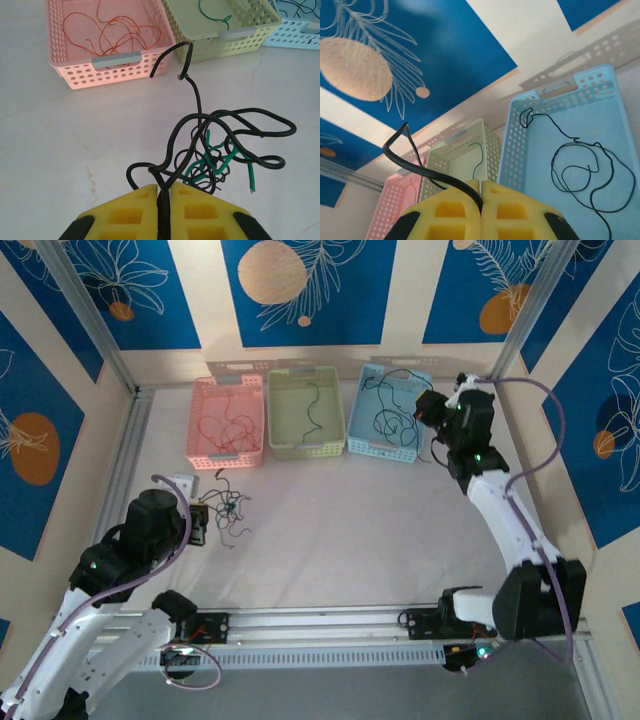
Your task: Untangle the cables
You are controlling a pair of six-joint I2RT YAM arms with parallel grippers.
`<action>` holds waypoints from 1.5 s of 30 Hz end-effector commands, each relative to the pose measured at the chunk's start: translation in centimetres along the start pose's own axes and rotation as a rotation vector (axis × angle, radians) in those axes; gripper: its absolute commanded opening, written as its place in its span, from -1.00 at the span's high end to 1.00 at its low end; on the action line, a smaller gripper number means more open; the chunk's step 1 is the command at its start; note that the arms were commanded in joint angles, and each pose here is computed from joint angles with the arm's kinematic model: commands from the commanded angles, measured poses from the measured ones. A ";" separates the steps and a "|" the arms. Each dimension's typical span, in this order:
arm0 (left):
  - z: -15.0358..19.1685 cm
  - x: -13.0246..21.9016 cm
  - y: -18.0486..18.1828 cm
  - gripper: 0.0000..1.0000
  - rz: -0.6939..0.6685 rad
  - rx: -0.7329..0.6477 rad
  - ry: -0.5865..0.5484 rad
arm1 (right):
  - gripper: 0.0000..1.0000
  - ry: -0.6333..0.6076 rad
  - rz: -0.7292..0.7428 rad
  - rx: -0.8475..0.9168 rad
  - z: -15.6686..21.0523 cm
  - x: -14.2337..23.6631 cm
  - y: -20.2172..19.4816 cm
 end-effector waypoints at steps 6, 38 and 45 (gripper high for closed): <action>-0.2 -0.2 -0.1 1.00 0.011 0.000 -0.014 | 1.00 0.021 0.085 -0.191 -2.2 -8.4 -2.0; -0.1 -0.5 -0.3 1.00 0.024 -0.002 -0.001 | 0.10 0.131 0.305 -0.093 -1.5 -12.8 -8.4; -0.1 -0.6 -0.3 1.00 0.025 -0.001 0.000 | 0.08 0.061 0.200 -0.012 -0.8 -5.7 -4.1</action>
Point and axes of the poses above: each hand's point on the last joint's axis, 136 mm out from that joint toward the fingers, its own x axis back along the fingers, its own y axis along the line the jaws close on, z = x × y, the point moved 4 cm from there along x, back along the fingers, and after that the axes turned 11 degrees about -x, right-handed, at the moved point
